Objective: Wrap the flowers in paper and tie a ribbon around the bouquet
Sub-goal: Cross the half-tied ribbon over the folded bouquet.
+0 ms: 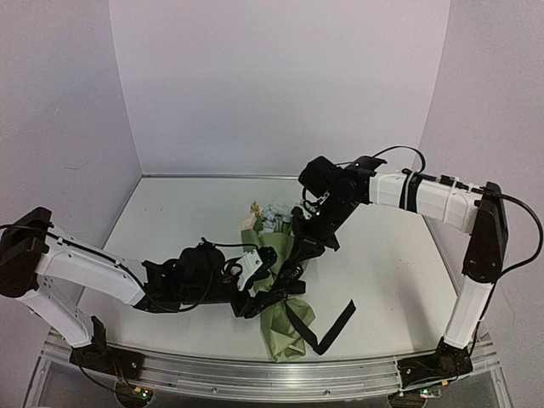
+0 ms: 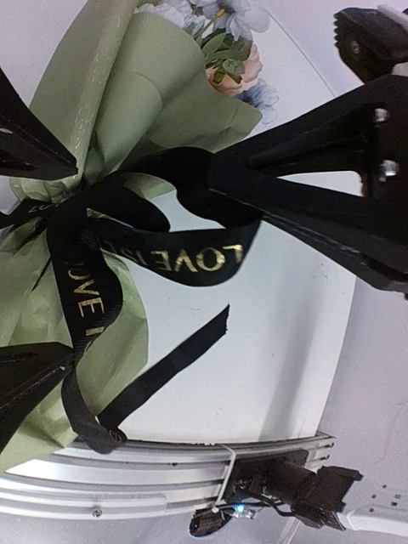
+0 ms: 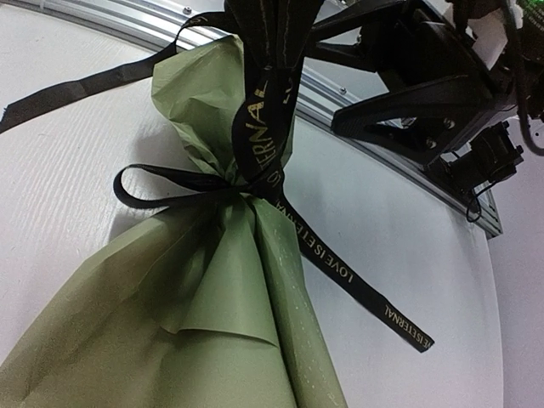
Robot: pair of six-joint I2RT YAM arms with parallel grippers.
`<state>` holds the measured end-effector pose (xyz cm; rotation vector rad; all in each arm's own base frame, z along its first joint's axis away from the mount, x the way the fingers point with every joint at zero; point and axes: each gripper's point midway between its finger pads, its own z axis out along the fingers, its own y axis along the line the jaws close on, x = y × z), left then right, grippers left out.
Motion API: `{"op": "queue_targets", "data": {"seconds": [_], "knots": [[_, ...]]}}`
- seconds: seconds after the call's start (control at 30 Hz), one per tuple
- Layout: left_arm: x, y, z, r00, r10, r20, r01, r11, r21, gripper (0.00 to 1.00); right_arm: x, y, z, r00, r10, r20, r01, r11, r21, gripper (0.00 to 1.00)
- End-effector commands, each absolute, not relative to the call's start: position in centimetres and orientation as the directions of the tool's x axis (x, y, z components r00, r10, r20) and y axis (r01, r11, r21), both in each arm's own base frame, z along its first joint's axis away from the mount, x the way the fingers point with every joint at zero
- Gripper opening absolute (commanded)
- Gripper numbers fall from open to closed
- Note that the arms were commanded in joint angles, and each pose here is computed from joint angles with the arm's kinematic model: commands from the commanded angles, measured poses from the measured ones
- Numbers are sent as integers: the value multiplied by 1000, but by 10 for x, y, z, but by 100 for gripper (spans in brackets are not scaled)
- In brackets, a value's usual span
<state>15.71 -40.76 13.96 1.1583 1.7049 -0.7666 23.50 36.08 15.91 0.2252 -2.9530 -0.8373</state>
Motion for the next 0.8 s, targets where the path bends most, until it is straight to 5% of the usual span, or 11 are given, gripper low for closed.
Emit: {"op": "queue_targets", "data": {"seconds": [0.0, 0.37, 0.6, 0.77], "knots": [[149, -406, 158, -138, 337, -931, 941, 338, -17, 69, 237, 371, 172, -987, -158, 37, -110, 820, 561, 0], [157, -419, 154, -125, 378, -917, 952, 307, -3, 73, 229, 367, 175, -984, -168, 63, -104, 820, 562, 0], [183, -405, 166, -159, 311, -937, 915, 402, -22, 75, 225, 370, 178, -983, -165, 84, -88, 813, 575, 0], [188, -416, 169, -144, 322, -936, 947, 319, -36, 73, 219, 378, 184, -977, -193, 89, -103, 795, 598, 0]]}}
